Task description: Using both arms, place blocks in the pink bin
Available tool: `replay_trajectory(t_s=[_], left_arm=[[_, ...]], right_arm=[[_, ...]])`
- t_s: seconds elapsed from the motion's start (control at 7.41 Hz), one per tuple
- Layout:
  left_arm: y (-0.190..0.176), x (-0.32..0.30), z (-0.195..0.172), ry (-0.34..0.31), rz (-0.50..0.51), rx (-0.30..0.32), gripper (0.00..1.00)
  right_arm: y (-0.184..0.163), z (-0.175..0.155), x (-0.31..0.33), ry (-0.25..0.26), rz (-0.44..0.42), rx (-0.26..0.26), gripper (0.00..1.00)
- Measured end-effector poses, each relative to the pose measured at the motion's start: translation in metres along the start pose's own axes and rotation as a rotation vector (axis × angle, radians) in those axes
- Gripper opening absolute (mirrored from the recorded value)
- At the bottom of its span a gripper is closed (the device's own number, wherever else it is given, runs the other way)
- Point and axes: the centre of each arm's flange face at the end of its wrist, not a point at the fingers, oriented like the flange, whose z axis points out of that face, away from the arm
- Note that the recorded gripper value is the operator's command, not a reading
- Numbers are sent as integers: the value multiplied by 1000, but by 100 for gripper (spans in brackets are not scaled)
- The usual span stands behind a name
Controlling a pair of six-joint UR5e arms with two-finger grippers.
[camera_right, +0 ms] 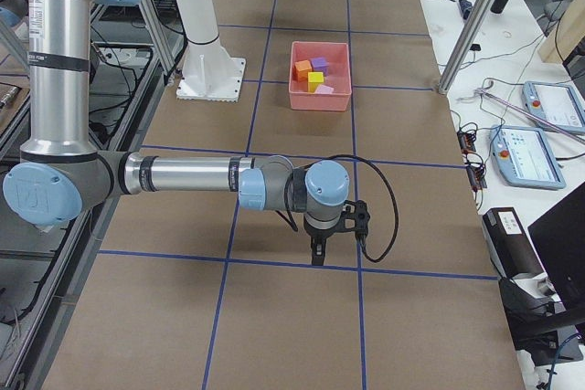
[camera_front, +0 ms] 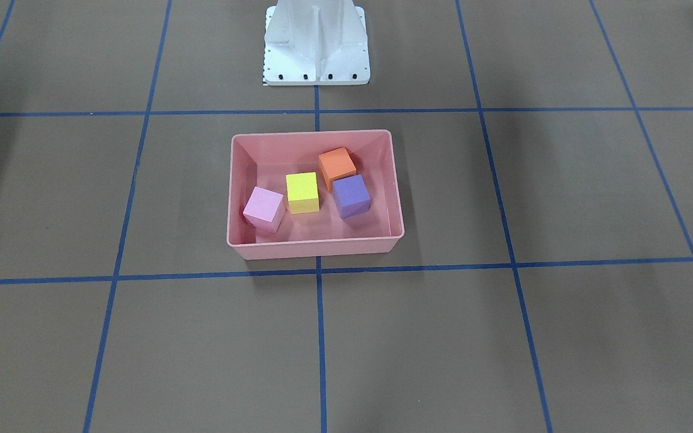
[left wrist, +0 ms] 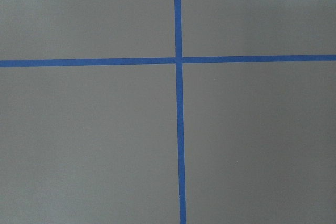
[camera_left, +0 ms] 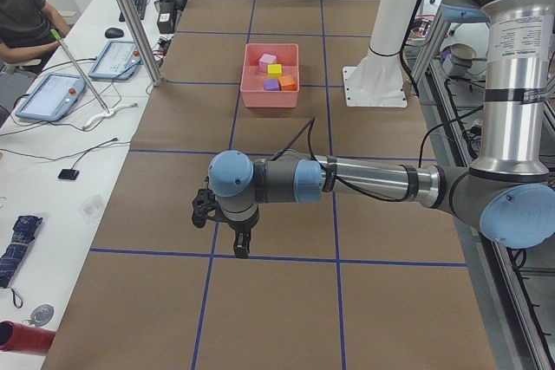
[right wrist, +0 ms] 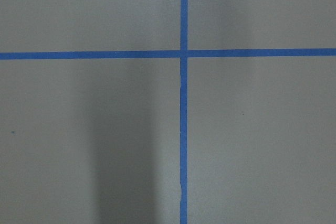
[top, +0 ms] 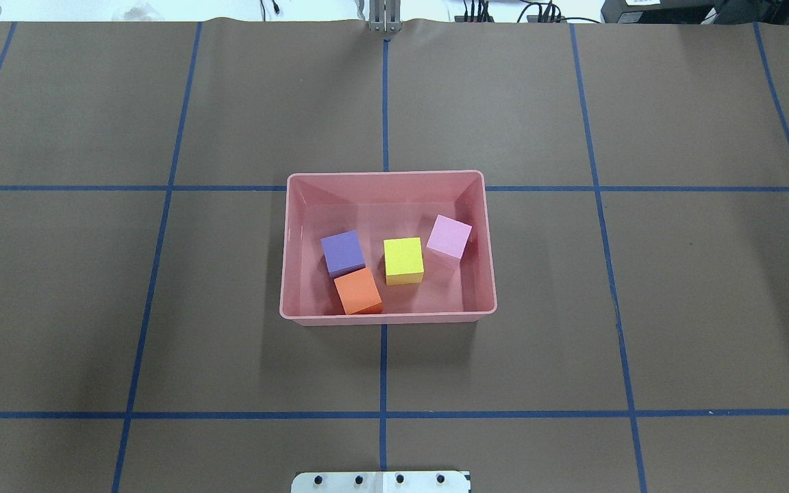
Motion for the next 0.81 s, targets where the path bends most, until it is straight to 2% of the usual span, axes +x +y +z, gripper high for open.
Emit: replay_trajectory(t_s=[0.81], left_arm=[[-2,2,-2,-1,69,8,100]], right_arm=[[-1,1,1,2,2,-2,100]])
